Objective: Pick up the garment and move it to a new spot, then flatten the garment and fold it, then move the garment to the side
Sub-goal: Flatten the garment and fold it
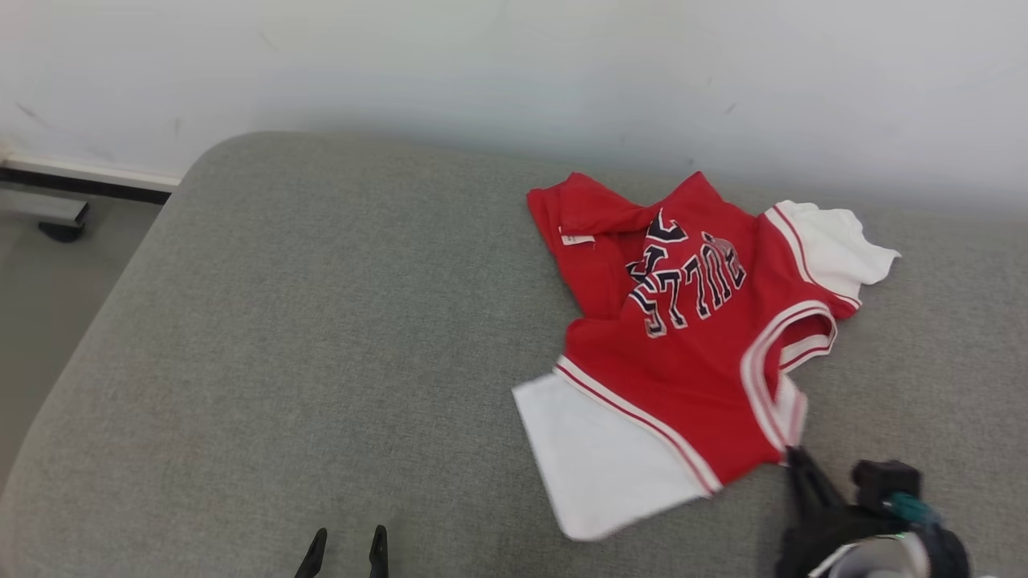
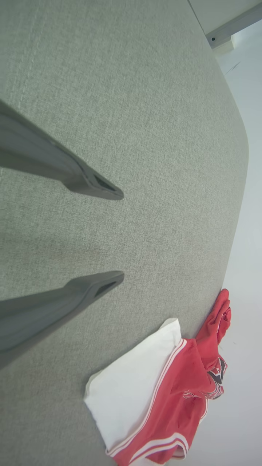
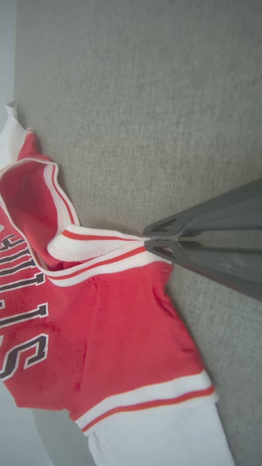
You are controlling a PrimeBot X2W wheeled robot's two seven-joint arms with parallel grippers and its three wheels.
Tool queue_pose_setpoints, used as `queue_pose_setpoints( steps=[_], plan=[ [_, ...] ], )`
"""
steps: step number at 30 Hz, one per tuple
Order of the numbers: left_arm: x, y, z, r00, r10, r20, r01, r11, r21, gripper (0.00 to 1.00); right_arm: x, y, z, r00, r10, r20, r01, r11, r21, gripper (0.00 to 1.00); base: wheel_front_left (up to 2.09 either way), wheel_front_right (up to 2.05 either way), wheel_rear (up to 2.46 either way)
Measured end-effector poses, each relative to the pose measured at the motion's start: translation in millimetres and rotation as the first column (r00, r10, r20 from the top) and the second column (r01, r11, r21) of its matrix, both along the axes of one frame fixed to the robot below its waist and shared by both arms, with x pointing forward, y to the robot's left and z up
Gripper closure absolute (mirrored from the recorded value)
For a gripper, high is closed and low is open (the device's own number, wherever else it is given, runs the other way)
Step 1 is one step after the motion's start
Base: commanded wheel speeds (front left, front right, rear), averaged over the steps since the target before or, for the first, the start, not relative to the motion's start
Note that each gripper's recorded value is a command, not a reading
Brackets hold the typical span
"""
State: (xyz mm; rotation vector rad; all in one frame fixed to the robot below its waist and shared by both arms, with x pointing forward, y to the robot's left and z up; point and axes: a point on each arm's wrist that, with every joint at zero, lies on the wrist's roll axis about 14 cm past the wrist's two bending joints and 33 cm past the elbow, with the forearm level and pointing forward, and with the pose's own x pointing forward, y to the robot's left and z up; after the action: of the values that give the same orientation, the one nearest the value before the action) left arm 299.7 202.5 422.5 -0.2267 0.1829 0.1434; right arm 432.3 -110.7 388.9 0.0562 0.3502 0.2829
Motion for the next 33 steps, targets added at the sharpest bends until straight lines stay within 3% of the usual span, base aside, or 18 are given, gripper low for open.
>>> queue_pose_setpoints(
  steps=[7,17,18,19,21,26,33],
  plan=[
    [4.5,-7.0,4.6,0.999,-0.03,0.02,0.03,1.0,-0.003,0.0,-11.7,-91.5,1.5,0.986,-0.164,0.012,0.164,0.981,-0.102,1.0,0.0,0.0,0.0],
    [0.3,-13.7,2.5,0.998,-0.059,0.019,0.059,0.998,-0.002,0.0,-45.7,-182.0,7.7,0.952,-0.306,0.027,0.304,0.924,-0.233,1.0,0.0,0.0,0.0],
    [-0.6,-15.2,1.4,0.998,-0.065,0.015,0.065,0.998,0.0,0.0,-46.1,-186.7,11.3,0.949,-0.313,0.039,0.313,0.919,-0.24,0.64,0.0,0.0,0.0],
    [-0.4,-16.2,1.5,0.997,-0.07,0.016,0.07,0.998,0.002,0.0,-46.3,-191.0,15.5,0.945,-0.322,0.053,0.325,0.914,-0.244,0.64,0.0,0.0,0.0],
    [0.1,-18.7,1.7,0.997,-0.079,0.017,0.079,0.997,0.001,0.0,-46.3,-197.6,23.1,0.938,-0.339,0.079,0.348,0.906,-0.243,0.0,0.0,0.0,0.0],
    [2.2,-26.2,0.3,0.994,-0.105,0.013,0.105,0.994,-0.001,0.0,-31.2,-181.5,47.1,0.934,-0.318,0.166,0.347,0.916,-0.199,0.0,0.0,0.0,0.0],
    [7.3,-30.9,0.4,0.992,-0.122,0.012,0.122,0.993,-0.001,0.0,-10.8,-114.8,56.9,0.958,-0.198,0.207,0.228,0.965,-0.131,0.0,0.0,0.0,0.0]
  ],
)
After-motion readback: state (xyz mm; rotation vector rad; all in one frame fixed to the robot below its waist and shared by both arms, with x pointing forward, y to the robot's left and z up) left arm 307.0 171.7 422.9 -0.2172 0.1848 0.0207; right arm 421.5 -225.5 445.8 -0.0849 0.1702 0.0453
